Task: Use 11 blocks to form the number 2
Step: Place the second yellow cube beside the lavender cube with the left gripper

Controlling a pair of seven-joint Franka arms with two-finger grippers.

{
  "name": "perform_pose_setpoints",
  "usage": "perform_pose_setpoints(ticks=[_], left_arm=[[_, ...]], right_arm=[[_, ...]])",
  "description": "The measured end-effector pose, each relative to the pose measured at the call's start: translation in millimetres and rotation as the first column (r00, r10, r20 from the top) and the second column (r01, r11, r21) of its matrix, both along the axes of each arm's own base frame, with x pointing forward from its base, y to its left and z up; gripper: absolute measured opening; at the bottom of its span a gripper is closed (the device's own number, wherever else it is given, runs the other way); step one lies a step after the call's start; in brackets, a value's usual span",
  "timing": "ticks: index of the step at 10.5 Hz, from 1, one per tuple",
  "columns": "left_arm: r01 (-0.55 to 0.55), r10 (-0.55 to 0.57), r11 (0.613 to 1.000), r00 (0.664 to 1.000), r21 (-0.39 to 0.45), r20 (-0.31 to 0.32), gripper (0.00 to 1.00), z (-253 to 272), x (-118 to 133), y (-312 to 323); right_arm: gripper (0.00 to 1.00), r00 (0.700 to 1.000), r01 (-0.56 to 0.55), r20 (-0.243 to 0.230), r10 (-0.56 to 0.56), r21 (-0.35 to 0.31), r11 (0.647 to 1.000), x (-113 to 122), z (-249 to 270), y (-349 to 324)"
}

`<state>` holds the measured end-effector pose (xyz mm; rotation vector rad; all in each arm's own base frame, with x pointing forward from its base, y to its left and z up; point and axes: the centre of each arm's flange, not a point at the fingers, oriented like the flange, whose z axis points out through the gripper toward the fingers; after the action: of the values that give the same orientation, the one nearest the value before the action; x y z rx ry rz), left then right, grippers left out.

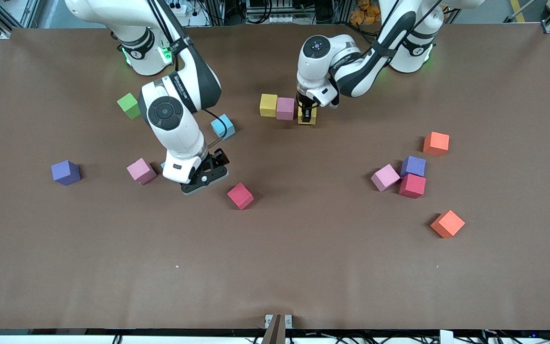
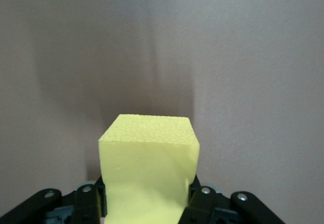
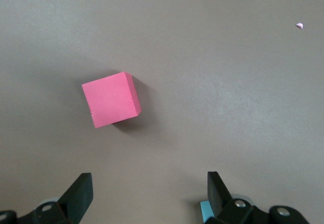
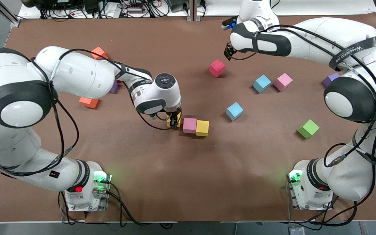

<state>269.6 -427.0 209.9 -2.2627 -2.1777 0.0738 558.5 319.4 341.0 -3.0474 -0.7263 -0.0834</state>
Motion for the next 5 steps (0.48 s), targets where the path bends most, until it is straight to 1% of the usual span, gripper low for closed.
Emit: perform_pose_setpoints(ticks=[2, 5], left_arm=[[0.007, -0.007, 1.0, 1.0, 0.001, -0.011, 0.56, -4.7, -4.8, -2.7], [0.014, -0.014, 1.0, 1.0, -0.001, -0.019, 0.56, -7.4, -9.1, -6.9]], right_arm=[[1.0, 1.0, -0.011, -0.01, 0.011, -0.001, 1.0, -5.7, -1.1, 8.0], [1.0, 0.999, -0.018, -0.038, 0.017, -0.012, 1.0, -11.4, -2.5, 12.5]])
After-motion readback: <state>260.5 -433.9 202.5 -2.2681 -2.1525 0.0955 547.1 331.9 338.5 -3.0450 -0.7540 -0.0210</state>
